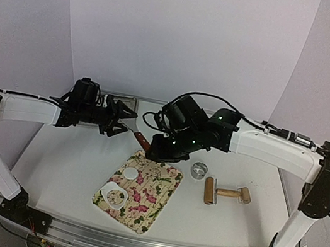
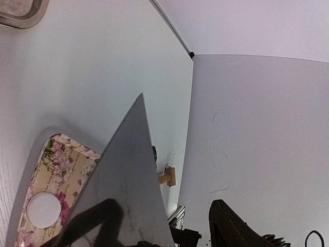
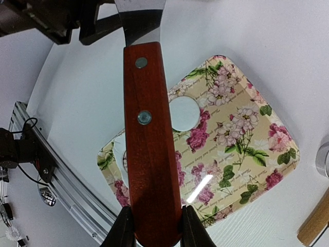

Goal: Roll out the dumpling wrappers from the dough

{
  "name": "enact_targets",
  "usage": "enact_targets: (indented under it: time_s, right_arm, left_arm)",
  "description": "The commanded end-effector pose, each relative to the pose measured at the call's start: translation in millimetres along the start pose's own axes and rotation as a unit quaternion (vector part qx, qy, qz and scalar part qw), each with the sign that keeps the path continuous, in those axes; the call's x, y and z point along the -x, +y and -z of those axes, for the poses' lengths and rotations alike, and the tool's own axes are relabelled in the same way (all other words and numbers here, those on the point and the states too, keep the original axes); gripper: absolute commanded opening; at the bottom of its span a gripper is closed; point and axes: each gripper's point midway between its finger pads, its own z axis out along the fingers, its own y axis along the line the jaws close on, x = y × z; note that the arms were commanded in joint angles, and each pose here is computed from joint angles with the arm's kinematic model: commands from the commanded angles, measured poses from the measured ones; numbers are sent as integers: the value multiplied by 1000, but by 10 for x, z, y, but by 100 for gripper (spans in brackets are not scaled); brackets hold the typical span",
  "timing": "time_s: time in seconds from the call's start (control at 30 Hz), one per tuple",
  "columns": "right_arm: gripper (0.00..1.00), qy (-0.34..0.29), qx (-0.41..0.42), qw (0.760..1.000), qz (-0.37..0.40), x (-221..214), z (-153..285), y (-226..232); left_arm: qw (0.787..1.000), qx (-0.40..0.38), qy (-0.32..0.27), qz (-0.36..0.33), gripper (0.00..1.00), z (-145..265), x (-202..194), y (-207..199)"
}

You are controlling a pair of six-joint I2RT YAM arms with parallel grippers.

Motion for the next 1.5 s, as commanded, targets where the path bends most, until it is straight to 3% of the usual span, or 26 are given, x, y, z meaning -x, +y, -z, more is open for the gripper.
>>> enact_targets:
  time_s: [0.0, 0.27, 0.53, 0.6, 0.7, 0.8, 0.9, 1.13, 1.3, 1.47]
  right_arm:
    - [0, -40, 39, 998, 21, 150, 245, 207]
    - [0, -39, 42, 998, 25, 161, 239, 234]
    - [0, -40, 39, 998, 24, 159, 219, 221]
    - [0, -42, 34, 998, 19, 165, 212, 196]
    - [11, -54, 28, 998, 6, 209, 223, 174]
    - [48, -82, 40, 996, -2, 337, 304, 242]
    - [70, -110, 52, 993, -11, 485, 382, 310]
    - [85, -177, 115, 975, -75, 767, 601, 404]
    - [87, -211, 201, 940, -179, 973, 796, 261]
    - [85, -194, 253, 920, -229, 1045, 777, 308]
  left_arm:
    - [998, -46, -33, -10, 93, 129, 229, -279]
    - [997, -53, -45, 11, 60, 198, 260, -242]
    - [996, -52, -60, 38, 8, 233, 290, -200]
    - [995, -58, -67, 46, 0, 264, 300, -216]
    - [992, -79, -84, 60, 0, 337, 319, -260]
    - [986, -108, -104, 74, 0, 441, 349, -349]
    - [981, -128, -120, 78, 0, 528, 386, -452]
    - [963, -201, -154, 95, 0, 762, 445, -685]
    - [952, -234, -181, 75, 0, 915, 471, -795]
    - [938, -269, -208, 69, 0, 1057, 495, -834]
